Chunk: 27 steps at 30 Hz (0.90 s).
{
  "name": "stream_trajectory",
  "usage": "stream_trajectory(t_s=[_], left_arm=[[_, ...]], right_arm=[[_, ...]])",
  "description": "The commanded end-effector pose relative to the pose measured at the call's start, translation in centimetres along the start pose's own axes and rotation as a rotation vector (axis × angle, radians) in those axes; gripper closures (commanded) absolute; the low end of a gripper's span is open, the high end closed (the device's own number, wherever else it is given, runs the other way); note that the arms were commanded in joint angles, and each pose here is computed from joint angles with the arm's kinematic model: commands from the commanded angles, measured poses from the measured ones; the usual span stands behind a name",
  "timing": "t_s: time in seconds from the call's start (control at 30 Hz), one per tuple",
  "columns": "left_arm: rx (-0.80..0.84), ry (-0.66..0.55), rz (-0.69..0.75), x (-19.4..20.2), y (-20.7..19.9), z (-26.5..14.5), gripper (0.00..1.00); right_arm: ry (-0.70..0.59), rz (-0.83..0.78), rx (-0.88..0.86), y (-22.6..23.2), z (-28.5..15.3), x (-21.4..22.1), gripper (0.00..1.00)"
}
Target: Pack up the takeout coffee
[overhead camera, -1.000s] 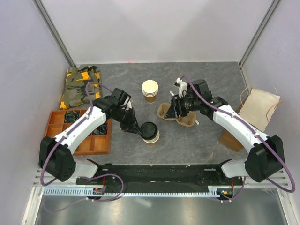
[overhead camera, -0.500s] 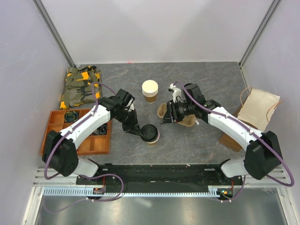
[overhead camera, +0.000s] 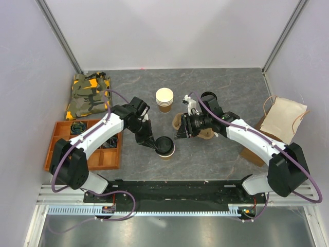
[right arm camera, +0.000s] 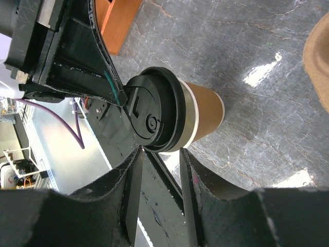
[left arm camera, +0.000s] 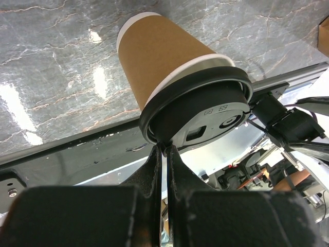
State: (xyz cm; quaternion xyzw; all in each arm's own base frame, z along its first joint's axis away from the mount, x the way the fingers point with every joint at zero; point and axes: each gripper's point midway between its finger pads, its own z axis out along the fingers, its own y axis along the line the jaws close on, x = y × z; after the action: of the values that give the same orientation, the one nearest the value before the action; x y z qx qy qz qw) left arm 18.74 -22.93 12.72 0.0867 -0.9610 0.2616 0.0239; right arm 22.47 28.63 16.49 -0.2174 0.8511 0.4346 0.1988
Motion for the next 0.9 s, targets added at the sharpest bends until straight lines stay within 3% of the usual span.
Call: stream_trajectory(t_s=[0.0, 0.87], left_arm=[[0.024, -0.023, 0.01, -0.7, -1.3, -0.7, 0.94], [0.005, 0.01, -0.006, 0.0, -0.5, 0.4, 0.86]], right_arm=[[0.004, -0.005, -0.031, 0.4, 0.5, 0.2, 0.57], [0.01, -0.004, -0.02, 0.1, 0.8, 0.3, 0.54]])
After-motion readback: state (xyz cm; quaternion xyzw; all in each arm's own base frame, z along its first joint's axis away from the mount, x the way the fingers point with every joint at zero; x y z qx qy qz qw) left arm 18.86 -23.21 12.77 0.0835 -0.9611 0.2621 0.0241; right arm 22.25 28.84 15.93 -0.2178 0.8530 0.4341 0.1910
